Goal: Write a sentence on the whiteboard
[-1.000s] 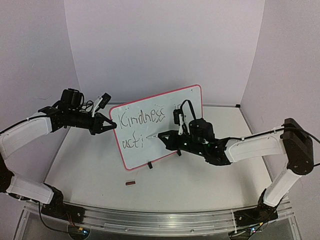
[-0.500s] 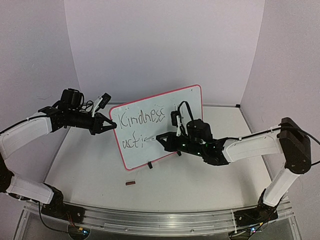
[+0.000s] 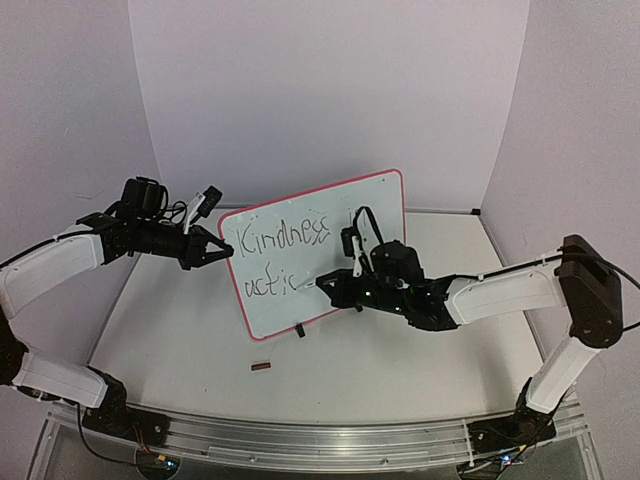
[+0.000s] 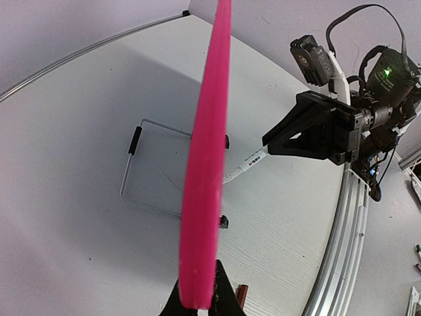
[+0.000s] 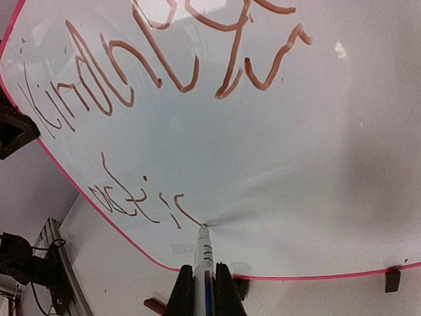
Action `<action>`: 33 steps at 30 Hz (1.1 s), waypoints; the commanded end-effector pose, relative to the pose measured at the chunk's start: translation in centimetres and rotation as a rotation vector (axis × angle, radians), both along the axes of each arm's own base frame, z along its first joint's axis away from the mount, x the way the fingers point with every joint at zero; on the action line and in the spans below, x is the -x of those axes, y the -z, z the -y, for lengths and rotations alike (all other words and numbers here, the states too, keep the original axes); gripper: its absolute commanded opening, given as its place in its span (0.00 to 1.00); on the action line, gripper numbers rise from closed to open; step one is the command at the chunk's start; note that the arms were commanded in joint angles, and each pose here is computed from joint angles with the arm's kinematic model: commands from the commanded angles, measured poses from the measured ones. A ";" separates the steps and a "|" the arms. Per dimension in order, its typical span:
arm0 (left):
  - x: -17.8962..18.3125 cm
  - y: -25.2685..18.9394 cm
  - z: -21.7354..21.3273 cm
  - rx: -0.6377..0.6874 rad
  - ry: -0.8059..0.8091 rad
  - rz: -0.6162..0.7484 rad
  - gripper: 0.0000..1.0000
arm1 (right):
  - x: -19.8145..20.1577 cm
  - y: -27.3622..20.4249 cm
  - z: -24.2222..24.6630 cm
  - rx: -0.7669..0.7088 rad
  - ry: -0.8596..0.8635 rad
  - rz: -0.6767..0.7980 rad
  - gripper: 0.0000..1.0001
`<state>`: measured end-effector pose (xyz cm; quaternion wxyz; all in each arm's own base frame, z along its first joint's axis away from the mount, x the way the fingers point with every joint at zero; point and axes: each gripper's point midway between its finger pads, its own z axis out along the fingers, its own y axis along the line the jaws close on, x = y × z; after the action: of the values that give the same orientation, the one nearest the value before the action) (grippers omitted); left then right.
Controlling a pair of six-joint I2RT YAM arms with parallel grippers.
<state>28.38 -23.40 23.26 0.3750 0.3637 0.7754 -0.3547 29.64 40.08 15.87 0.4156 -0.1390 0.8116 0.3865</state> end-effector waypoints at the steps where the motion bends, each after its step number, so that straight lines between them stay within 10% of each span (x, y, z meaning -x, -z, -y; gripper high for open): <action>1: 0.4 2.4 -0.3 -0.082 -0.001 -0.044 0.00 | -1.3 -4.0 0.6 -0.026 0.055 0.093 0.00; 33: 0.3 2.4 -0.2 -0.079 0.002 -0.046 0.00 | -0.5 -7.0 0.4 -0.105 0.022 0.112 0.00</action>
<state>28.38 -23.40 23.26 0.3747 0.3626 0.7759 -0.3551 30.20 40.37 19.06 0.4424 -0.1452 0.7950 0.3888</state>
